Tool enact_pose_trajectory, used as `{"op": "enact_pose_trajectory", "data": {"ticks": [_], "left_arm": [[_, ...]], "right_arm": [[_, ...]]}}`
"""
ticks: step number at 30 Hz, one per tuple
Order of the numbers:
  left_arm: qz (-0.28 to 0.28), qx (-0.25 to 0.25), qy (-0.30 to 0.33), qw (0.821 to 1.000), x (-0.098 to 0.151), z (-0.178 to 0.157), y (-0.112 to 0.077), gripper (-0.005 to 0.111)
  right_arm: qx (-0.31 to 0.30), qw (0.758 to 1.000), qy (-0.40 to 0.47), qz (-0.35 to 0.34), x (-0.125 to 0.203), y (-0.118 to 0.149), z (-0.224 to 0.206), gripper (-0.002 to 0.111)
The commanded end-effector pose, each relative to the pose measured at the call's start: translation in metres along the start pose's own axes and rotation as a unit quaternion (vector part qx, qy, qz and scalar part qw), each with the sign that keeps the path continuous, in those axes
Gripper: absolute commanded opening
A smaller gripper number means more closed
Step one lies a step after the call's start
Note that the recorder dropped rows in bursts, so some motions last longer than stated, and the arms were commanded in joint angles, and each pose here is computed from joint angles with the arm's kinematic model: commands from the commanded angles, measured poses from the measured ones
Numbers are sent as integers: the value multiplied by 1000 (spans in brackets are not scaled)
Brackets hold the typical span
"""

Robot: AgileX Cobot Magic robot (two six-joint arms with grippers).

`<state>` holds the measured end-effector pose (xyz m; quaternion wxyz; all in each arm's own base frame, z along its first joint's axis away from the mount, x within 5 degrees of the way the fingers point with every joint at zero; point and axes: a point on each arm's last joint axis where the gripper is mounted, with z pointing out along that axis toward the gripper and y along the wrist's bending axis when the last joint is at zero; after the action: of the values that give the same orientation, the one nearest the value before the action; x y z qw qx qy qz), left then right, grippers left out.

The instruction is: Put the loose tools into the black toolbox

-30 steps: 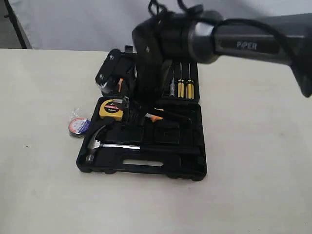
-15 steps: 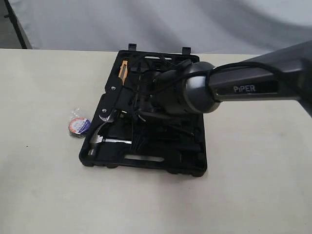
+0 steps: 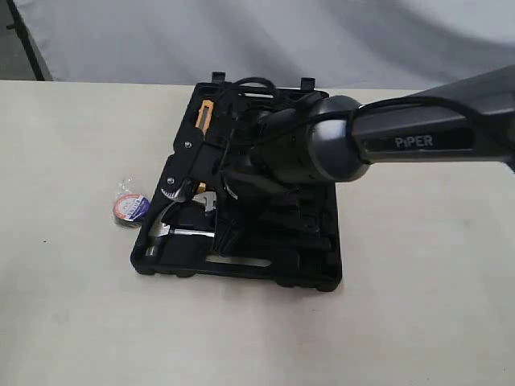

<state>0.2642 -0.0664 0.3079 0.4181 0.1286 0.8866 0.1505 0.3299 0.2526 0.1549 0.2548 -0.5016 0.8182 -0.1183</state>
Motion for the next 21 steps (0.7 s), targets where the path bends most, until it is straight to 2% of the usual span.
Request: {"op": "enact_pose_trajectory", "data": {"ticks": [1,3,6,8,13,21], "left_arm": [[-11,7,-3,1000,2,-1,0,1],[-11,7,-3,1000,2,-1,0,1],[-11,7,-3,1000,2,-1,0,1],[-11,7,-3,1000,2,-1,0,1],[-11,7,-3,1000,2,-1,0,1],[-11,7,-3,1000,2,-1,0,1]], "right_arm": [[10,998,-48,49,-15,-24,-40,61],[12,995,-59,81,-16,-42,-52,47],[-21,987,-58,149,-14,-68,-56,-1],[-71,980,-35,183,-8,-72,-50,-1],[-220,958,46,177,13,-58,-20,-1],[-246,948,80,185,22,-43,21,-1]]}}
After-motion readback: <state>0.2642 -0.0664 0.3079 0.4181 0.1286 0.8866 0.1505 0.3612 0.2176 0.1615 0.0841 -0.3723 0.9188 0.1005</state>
